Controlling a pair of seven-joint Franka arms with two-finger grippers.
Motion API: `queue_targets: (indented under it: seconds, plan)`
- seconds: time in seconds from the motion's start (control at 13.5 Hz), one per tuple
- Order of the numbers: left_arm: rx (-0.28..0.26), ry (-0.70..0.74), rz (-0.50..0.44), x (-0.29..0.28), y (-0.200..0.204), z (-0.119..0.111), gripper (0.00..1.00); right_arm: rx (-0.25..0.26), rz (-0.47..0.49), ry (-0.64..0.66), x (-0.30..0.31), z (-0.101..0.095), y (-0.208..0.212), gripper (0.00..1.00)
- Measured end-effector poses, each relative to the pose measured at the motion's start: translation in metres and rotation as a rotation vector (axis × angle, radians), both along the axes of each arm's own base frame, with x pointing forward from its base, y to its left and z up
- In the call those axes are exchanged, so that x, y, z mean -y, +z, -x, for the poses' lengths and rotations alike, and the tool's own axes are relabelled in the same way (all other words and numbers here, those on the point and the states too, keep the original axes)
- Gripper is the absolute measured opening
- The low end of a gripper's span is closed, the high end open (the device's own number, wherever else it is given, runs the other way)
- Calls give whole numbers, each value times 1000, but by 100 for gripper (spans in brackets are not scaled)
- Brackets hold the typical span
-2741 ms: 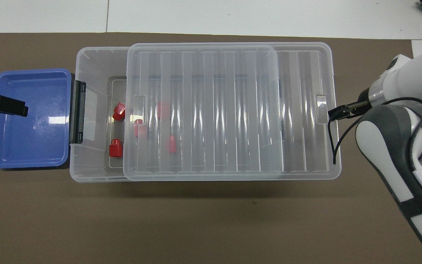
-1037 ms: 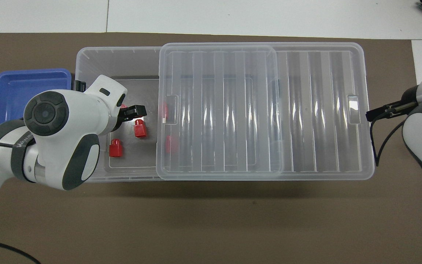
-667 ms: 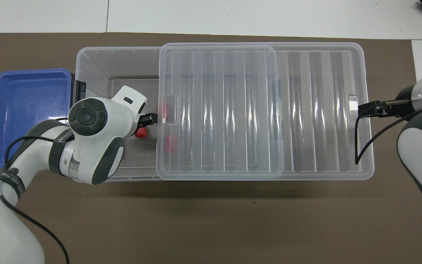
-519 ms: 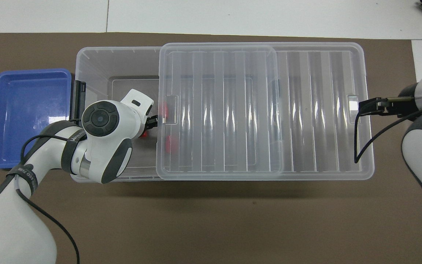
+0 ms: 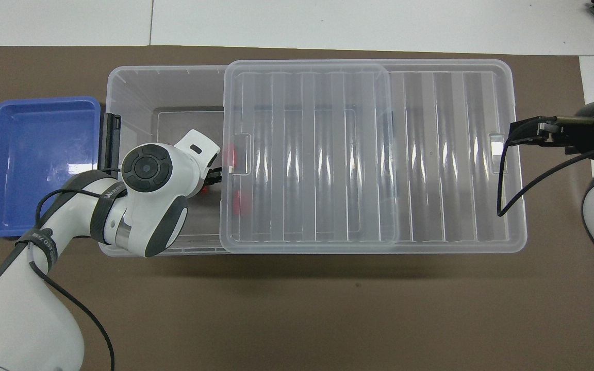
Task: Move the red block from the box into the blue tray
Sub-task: 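Grasp a red block with the left gripper and lift it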
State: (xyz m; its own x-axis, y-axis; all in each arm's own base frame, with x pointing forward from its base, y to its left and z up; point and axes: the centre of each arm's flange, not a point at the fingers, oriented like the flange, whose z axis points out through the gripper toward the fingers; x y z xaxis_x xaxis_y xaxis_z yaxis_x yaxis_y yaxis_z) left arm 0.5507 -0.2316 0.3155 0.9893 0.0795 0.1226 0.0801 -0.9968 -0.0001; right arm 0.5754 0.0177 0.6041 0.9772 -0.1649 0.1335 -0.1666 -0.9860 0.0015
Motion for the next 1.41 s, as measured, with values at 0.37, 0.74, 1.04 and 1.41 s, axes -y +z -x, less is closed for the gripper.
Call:
queue_targets:
  seconds: [0.37,0.74,1.04,1.41]
  plan:
    - [-8,-34,-11,-8,-4,0,97,2,-21,-22,10,-1,1,100]
    - [-7,-34,-11,-8,-4,0,56,1,-21,-22,10,-1,1,100]
    - [-10,-35,-12,-9,-2,0,34,1,-21,-24,11,-1,1,100]
    - [-80,7,-52,-25,113,-6,34,1,-21,-34,17,-1,0,100]
